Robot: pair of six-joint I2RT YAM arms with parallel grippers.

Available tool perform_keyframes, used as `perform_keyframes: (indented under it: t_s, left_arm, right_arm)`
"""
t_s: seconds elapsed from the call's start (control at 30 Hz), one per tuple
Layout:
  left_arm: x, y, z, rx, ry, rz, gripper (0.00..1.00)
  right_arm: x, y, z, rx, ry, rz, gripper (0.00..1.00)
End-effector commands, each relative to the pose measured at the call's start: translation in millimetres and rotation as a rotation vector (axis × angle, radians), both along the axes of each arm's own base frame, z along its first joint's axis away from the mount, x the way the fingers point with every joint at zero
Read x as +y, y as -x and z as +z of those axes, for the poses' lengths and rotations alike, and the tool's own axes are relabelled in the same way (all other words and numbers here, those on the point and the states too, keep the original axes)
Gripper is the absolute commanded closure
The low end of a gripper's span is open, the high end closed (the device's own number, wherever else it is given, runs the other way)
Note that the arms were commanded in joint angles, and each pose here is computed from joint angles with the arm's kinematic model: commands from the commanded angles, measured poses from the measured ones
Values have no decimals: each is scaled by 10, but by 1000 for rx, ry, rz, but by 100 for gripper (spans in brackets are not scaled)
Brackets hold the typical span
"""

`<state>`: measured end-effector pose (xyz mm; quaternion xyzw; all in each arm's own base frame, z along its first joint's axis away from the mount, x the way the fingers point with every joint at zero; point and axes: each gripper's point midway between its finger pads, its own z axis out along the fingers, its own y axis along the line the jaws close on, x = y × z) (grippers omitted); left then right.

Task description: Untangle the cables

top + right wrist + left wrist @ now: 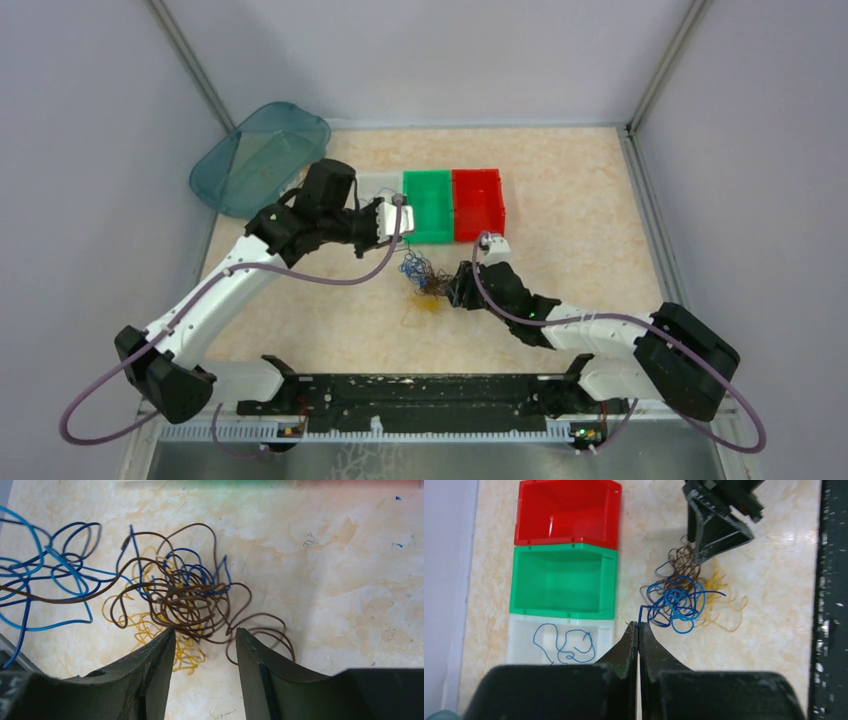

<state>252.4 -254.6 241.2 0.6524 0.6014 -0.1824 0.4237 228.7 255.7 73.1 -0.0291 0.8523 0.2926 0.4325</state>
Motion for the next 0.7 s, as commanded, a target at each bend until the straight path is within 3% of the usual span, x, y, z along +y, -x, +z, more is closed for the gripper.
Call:
perform_keyframes:
  t_s: [0.0, 0.07, 0.17, 0.33, 0.53, 0.67]
  left_arm:
    - [-12, 398, 246, 141, 70, -53, 100]
    - [-33, 449, 382, 148, 100, -63, 100]
    - [-68, 533, 492, 178, 129, -73, 100]
    - [-155, 668, 561, 250, 171, -70, 100]
    - [-190, 715, 522, 320, 204, -23, 100]
    - [-223, 624, 621, 284, 242, 9, 100]
  right_arm:
    - [-31, -94, 327, -79, -54, -35, 52]
    - [-70, -121, 566, -131, -66, -45, 50]
    - [-136, -124, 1029, -241, -102, -38, 41]
    - [-42, 45, 1789, -431, -231, 93, 28]
    - [266, 229, 2049, -522, -207, 241, 23]
    - [419, 293, 2092, -551, -208, 291, 23]
